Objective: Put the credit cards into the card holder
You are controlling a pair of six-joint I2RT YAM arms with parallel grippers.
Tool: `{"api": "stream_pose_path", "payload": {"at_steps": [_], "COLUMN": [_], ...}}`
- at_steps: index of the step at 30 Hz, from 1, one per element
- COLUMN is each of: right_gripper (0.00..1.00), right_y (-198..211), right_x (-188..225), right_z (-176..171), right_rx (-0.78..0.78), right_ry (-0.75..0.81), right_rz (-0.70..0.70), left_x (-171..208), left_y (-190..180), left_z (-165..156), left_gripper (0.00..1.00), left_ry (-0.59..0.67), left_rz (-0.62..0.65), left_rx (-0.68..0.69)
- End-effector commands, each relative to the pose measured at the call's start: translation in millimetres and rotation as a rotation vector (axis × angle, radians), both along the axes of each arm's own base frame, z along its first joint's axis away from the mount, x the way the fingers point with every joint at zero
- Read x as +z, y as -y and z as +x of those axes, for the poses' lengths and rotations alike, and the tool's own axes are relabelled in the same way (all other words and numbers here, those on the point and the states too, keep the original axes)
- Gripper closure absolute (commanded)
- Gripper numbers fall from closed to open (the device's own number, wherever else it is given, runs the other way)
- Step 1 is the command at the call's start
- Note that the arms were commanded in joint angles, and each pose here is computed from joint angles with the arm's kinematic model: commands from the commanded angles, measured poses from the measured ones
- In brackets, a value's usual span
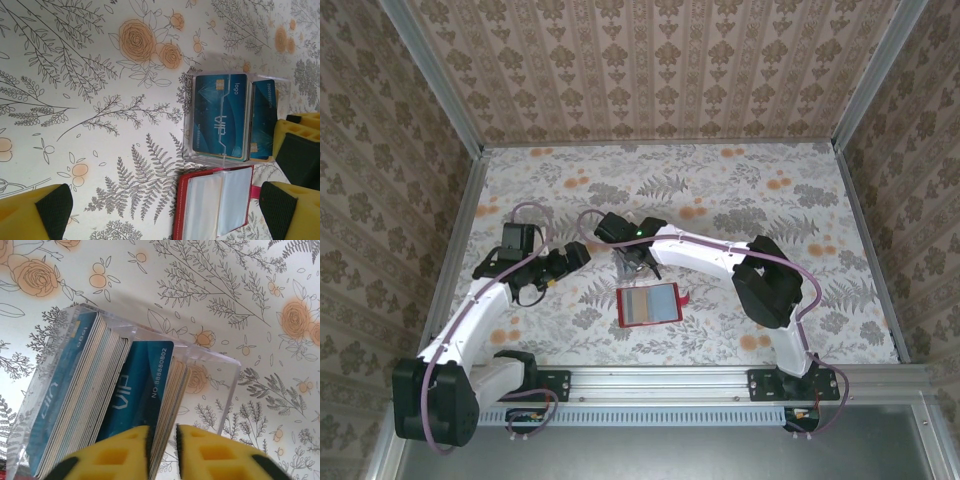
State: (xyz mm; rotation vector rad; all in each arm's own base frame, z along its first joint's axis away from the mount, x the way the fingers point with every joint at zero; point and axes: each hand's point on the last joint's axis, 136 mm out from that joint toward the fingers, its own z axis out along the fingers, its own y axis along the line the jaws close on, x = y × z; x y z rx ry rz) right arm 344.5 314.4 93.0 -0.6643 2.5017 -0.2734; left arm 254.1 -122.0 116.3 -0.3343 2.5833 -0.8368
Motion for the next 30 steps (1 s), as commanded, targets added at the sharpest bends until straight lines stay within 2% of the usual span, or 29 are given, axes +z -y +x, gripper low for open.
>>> {"api": "stream_pose_path", "payload": {"at_steps": [1, 6, 10, 13, 19, 25, 29, 30], "right_gripper": [0.86, 0.95, 0.98, 1.00, 1.00, 1.00, 0.84, 0.73], "right_y": [8.0, 5.3, 8.8, 8.6, -6.1, -4.6, -3.5, -0.2], "right_x": [-4.7, -0.7, 6.0, 11.3, 31.9, 33.1, 28.1, 24.1], "right_z": [-3.8, -7.8, -11.3, -12.2, -13.6, -13.8, -16.5, -15.1], "right_rx": [-0.010, -0.012, -0.039, -0.078, -0.116, -0.139, -0.156, -0.170], "right_ry": [-0.046, -0.075, -0.098, -0.148, -0.283, -0.329, -0.344, -0.330], "right_rz": [-0.011, 0.055, 0.122, 0.258, 0.675, 0.731, 0.708, 0.680], "left_x": [-3.3, -3.2, -2.2, -3.1, 3.2, 3.8, 1.5, 1.8], "left_y": [0.4, 2.1, 4.0, 2.1, 7.2, 11.8, 11.9, 12.7], "left_z": [-0.7, -1.0, -2.7, -4.3, -4.9, -2.1, -2.0, -2.1], "left_gripper": [0.00, 0.00, 0.00, 0.00, 0.00, 0.00, 0.00, 0.00], "left_ry": [-0.013, -0.013, -0.018, -0.016, -0.014, -0.022, -0.030, -0.027], "left_rz": [-0.018, -0.027, -0.042, -0.033, -0.065, -0.093, -0.096, -0.101], "left_rx": [0.007, 0.000, -0.003, 0.000, -0.017, -0.023, -0.018, -0.021]}}
